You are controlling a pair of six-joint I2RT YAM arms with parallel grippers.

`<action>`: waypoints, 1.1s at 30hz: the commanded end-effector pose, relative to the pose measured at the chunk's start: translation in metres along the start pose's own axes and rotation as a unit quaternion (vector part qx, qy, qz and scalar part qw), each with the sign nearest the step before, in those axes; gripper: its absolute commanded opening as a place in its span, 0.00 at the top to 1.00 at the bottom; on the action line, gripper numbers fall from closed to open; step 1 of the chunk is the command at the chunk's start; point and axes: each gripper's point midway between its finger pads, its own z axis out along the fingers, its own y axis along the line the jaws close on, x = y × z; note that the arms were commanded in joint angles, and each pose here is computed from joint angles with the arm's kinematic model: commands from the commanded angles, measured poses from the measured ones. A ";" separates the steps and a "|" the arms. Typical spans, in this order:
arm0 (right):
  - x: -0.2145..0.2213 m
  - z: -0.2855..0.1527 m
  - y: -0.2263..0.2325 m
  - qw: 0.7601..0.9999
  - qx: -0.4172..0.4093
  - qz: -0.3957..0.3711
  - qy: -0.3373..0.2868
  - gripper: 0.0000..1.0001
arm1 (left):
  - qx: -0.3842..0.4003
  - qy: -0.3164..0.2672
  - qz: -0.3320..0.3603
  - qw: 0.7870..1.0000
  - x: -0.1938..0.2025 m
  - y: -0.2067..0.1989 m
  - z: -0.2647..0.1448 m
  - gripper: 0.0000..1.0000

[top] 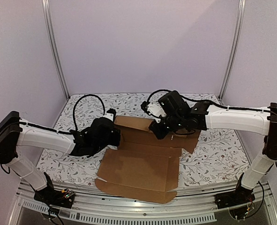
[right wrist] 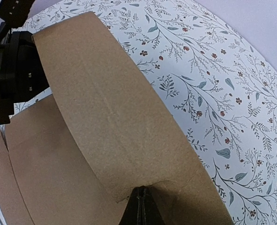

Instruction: Fold the paper box

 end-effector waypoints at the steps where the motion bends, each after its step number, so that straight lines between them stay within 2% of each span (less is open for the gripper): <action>1: 0.055 0.024 -0.007 0.995 0.027 -0.005 0.091 1.00 | 0.021 -0.006 -0.006 1.000 -0.009 -0.013 -0.004 1.00; 11: 0.041 0.010 -0.006 0.997 0.019 0.001 0.072 1.00 | 0.011 -0.006 -0.006 1.000 -0.010 -0.010 -0.004 1.00; 23: 0.005 -0.054 -0.009 1.000 0.011 0.005 0.008 1.00 | -0.036 -0.003 -0.017 0.999 -0.013 0.007 -0.007 1.00; 33: 0.005 -0.089 -0.038 0.997 0.080 -0.009 -0.011 0.99 | -0.065 -0.008 -0.021 0.998 -0.020 0.020 -0.015 1.00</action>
